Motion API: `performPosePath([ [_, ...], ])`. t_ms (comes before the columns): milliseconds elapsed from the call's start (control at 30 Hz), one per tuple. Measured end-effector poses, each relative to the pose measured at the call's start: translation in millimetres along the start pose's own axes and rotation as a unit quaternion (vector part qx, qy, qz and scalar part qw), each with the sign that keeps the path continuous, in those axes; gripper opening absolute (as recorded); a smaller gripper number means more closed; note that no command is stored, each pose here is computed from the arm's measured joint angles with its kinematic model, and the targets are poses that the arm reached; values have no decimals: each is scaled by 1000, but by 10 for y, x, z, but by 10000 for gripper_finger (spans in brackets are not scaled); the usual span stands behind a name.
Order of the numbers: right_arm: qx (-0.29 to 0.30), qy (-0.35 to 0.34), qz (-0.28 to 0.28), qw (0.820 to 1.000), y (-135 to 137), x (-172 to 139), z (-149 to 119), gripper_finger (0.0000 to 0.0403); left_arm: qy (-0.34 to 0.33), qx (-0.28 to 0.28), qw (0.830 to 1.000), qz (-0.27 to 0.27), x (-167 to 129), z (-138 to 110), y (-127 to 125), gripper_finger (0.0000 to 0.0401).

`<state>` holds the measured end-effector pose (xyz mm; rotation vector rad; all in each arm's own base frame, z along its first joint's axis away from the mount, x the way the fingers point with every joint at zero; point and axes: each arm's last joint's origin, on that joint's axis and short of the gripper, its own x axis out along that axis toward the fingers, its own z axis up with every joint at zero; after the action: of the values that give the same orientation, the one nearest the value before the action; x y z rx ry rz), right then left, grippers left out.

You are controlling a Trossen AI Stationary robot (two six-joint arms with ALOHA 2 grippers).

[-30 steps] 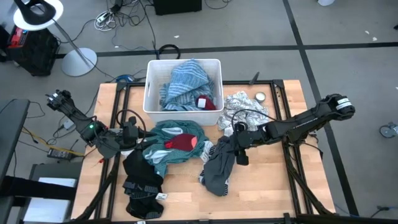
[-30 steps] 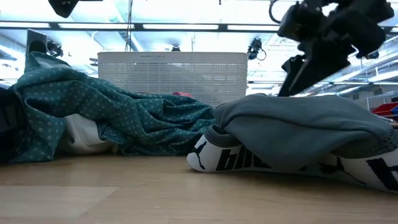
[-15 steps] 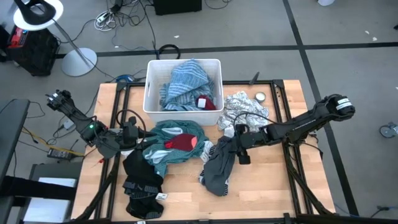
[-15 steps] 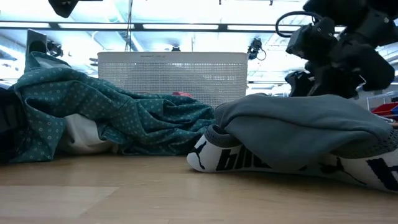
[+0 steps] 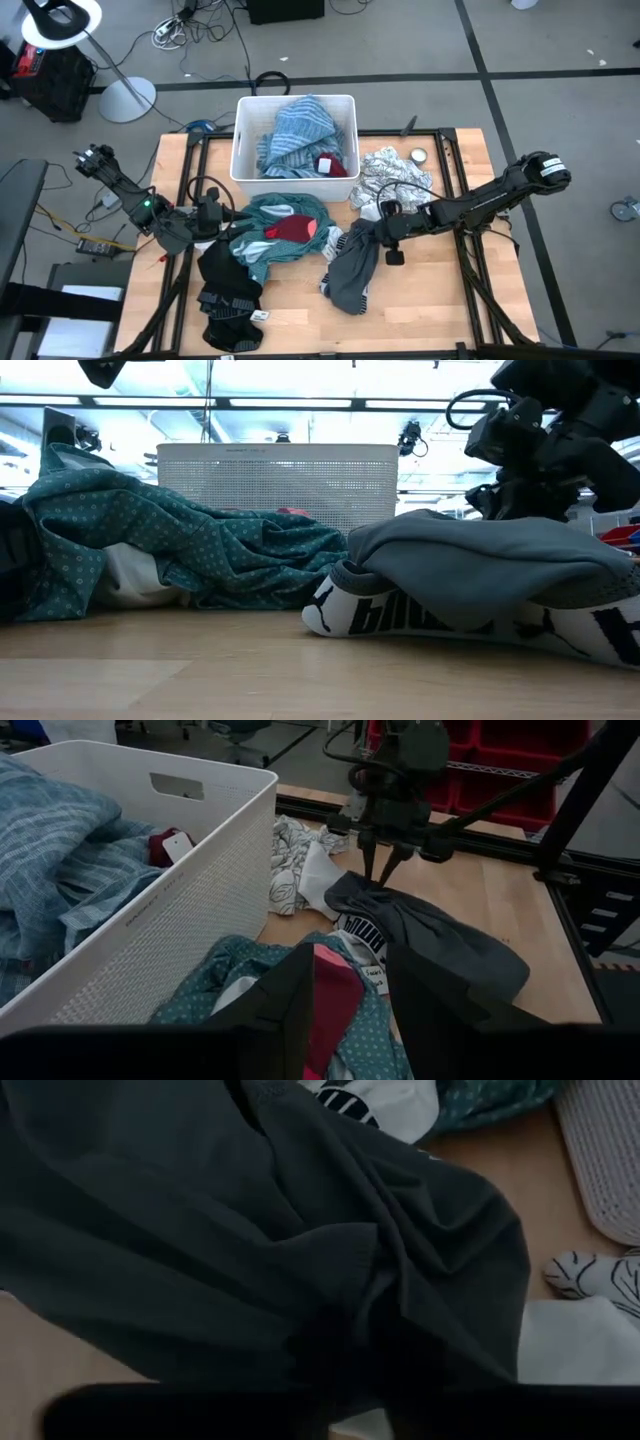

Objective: Sort clothes

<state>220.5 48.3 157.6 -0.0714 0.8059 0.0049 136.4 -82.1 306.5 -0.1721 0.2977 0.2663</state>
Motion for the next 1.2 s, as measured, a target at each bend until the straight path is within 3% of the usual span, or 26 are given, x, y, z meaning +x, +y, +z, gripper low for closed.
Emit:
performPosePath([
  [100, 15, -4, 1, 1000, 4, -20, 74, 9, 0, 0, 1000, 0, 0, 0, 0, 131],
  [433, 19, -60, 4, 998, 22, -385, 890, 3, 0, 0, 1000, 0, 0, -1, 0, 131],
  [633, -20, -106, -39, 993, -20, -741, 1363, 2, 1, 1, 1000, 0, 0, -1, 1, 131],
  [767, -44, -159, -56, 985, -79, -999, 1665, 1, 1, 1, 1000, 1, 0, -3, 1, 131],
  [900, -28, -213, -83, 973, -219, -1278, 1940, 1, 1, 14, 1000, 0, 0, -2, 1, 131],
  [1200, -21, -312, -165, 935, -663, -1800, 2327, 1, 1, 16, 1000, 1, 1, -3, 1, 131],
])
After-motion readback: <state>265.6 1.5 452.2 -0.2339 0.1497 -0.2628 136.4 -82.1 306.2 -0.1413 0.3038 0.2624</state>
